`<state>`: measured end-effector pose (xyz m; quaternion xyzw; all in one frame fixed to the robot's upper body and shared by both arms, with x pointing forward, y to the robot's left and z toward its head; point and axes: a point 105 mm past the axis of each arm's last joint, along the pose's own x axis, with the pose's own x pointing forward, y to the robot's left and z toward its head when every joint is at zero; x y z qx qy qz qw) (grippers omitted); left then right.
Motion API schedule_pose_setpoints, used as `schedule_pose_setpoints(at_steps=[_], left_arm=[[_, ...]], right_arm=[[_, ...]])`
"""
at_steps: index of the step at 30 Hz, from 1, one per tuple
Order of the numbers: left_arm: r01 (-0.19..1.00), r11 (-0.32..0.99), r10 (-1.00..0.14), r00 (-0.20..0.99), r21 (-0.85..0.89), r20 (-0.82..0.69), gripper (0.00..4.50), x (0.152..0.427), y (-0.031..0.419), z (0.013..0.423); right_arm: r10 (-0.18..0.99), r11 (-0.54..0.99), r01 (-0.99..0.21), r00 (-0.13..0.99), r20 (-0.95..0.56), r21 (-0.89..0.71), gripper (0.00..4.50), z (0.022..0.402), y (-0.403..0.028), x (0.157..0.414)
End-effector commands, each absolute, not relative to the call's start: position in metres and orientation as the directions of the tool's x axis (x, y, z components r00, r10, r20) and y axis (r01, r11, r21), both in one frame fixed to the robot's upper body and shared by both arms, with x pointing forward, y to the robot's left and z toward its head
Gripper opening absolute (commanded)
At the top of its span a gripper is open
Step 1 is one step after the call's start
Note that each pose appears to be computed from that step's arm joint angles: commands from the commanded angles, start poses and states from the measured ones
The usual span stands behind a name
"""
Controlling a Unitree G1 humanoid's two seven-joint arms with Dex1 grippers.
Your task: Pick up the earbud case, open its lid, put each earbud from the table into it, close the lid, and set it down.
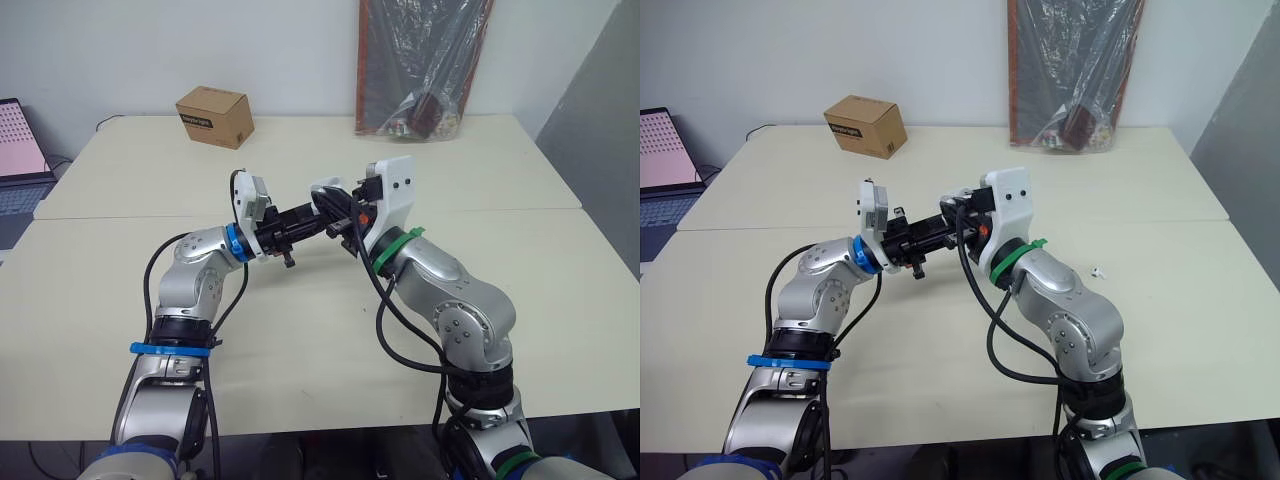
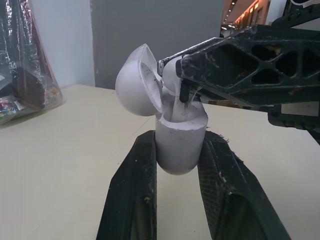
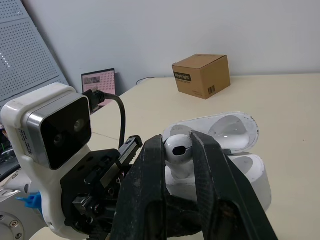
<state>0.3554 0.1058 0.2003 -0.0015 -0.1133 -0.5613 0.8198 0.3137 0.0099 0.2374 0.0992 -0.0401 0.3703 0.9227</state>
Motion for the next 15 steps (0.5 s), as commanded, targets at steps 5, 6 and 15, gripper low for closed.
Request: schedule_pose_setpoints(at_steps=[5,6,15], left_arm=[[0.903,0.377,-0.900,0.305,0.205,0.311,0.76,0.346,0.110,0.236],[0.904,0.377,-0.900,0.305,0.204,0.312,0.76,0.346,0.110,0.236],[0.905,0.376,-0.901,0.306,0.200,0.309,0.76,0.344,0.110,0.234]], right_arm=[[0.713,0.679,-0.721,0.692,0.112,0.137,0.37,0.232,0.018,0.308],[0.713,0.680,-0.721,0.692,0.112,0.135,0.37,0.232,0.018,0.308],[0.689,0.701,-0.708,0.704,0.172,0.088,2.05,0.243,0.012,0.309]])
